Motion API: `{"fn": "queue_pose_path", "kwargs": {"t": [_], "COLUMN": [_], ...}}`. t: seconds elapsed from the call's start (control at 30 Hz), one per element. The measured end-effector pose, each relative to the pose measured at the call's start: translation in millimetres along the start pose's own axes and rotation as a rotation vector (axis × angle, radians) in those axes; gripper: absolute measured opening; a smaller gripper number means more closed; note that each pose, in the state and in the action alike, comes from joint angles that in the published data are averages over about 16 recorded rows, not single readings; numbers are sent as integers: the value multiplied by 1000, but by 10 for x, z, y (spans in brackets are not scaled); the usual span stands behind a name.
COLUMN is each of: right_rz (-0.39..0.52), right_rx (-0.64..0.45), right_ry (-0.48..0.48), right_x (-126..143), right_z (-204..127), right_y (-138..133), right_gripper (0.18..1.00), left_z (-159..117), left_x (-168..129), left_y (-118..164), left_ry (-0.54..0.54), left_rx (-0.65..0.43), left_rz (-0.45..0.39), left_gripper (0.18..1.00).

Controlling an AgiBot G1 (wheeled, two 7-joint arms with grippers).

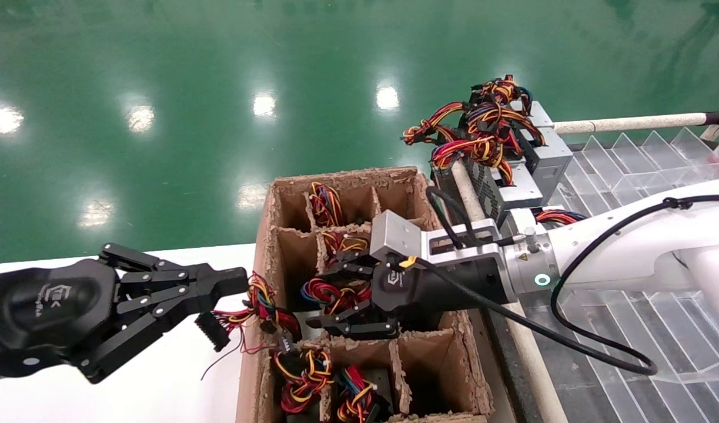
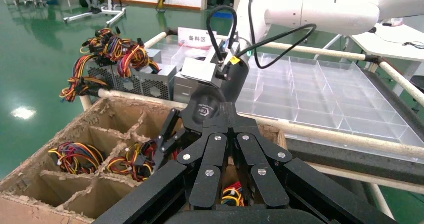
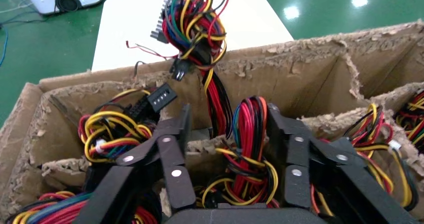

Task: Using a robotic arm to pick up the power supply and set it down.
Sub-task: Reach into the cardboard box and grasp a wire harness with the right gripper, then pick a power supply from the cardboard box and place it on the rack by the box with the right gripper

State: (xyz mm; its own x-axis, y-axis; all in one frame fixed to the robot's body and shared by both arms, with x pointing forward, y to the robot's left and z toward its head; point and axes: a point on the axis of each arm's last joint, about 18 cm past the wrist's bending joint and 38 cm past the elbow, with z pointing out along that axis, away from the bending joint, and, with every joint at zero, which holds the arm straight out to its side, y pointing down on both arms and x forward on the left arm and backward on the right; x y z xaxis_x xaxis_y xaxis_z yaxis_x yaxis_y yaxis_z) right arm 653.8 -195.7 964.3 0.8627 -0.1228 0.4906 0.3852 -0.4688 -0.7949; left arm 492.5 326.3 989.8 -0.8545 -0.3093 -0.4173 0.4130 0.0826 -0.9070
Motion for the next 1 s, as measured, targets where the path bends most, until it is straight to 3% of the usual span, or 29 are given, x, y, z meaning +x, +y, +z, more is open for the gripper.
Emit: {"fn": "queue_pose_path", "kwargs": {"t": [0.47, 0.63, 1.0], "right_rz": [0, -4, -75], "right_rx": [-28, -33, -41], "right_ry": [-10, -15, -38], "right_x": [19, 25, 71], "right_z": [-4, -8, -89], "right_y": [29, 12, -251], "right_gripper": [363, 284, 217], "left_z": [0, 0, 0], "left_x": [0, 0, 0], "left_y": [0, 0, 0], "left_ry": [0, 0, 0], "left_rx": [0, 0, 0], "left_rz": [0, 0, 0], "left_gripper": [191, 191, 191]}}
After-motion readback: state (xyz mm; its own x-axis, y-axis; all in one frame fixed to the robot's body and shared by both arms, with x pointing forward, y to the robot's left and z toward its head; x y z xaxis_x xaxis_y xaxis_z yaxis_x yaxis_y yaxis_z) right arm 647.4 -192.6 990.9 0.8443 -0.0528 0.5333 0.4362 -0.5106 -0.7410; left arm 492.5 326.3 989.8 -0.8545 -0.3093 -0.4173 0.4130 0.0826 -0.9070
